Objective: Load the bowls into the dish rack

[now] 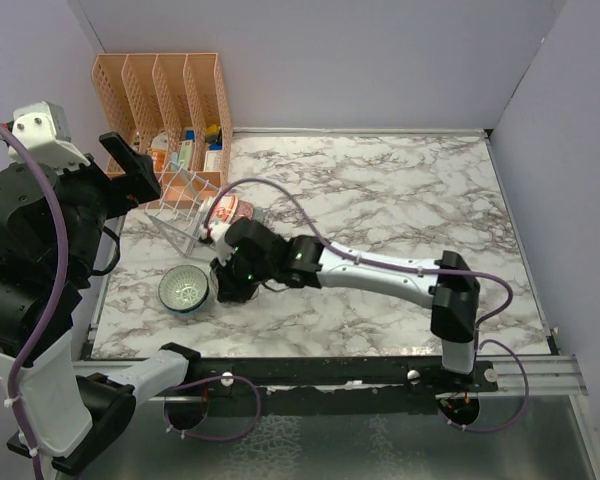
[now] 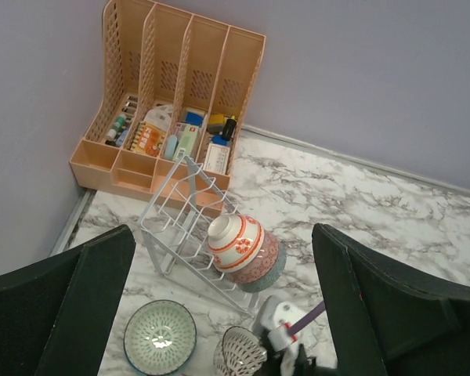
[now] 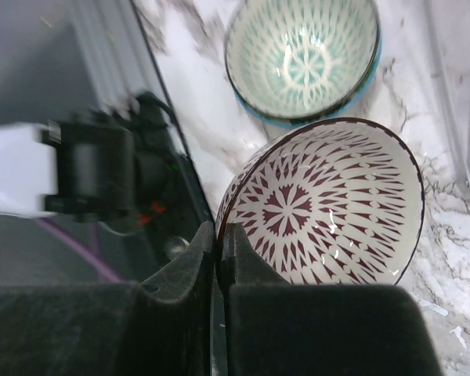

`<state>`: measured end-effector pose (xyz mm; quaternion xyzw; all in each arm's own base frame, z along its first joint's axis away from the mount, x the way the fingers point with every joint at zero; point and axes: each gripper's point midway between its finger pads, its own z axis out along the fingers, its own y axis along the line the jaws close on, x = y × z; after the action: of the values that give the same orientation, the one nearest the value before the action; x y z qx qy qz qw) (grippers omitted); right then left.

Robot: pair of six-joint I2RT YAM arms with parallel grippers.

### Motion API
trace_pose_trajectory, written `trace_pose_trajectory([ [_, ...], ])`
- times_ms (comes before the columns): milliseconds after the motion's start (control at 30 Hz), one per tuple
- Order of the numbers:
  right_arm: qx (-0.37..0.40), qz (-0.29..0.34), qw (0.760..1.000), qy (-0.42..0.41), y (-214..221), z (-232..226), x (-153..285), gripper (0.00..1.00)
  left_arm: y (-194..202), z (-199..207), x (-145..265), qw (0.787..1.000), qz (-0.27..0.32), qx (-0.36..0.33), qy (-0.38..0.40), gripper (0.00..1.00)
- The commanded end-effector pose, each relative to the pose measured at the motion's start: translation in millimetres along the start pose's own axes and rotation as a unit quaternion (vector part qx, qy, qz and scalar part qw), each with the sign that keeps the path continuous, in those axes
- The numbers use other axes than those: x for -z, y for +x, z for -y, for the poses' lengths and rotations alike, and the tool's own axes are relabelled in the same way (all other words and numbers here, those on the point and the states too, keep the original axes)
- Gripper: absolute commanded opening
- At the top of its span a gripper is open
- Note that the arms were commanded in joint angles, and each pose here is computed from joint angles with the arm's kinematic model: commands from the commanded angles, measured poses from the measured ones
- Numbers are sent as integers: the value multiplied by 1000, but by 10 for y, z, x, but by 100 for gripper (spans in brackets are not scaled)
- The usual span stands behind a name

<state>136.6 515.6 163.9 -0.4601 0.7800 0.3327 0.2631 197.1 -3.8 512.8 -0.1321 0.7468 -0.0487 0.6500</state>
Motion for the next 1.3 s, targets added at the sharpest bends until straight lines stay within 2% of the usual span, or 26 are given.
trace_pose_trajectory([
  [0,-89,148,977,-125,-983,-163,718,1,-129,42,37,1000,19,-3,13,99],
  [200,-178,251,920,-241,-1636,30,1226,1,-149,68,22,1000,18,-11,18,99],
  [433,-281,370,818,-338,-2245,301,1560,1,-176,91,24,999,18,-18,23,99],
  [600,-376,416,743,-365,-2429,652,1451,1,-181,91,17,999,17,-22,22,99],
  [833,-469,468,652,-369,-2376,1124,1247,1,-162,87,23,999,13,-27,23,99],
  [933,-484,471,638,-370,-2360,1222,1141,1,-147,80,17,999,11,-30,21,99],
  [1267,-523,460,631,-341,-2276,1440,798,2,-124,76,-25,999,7,-48,19,99],
])
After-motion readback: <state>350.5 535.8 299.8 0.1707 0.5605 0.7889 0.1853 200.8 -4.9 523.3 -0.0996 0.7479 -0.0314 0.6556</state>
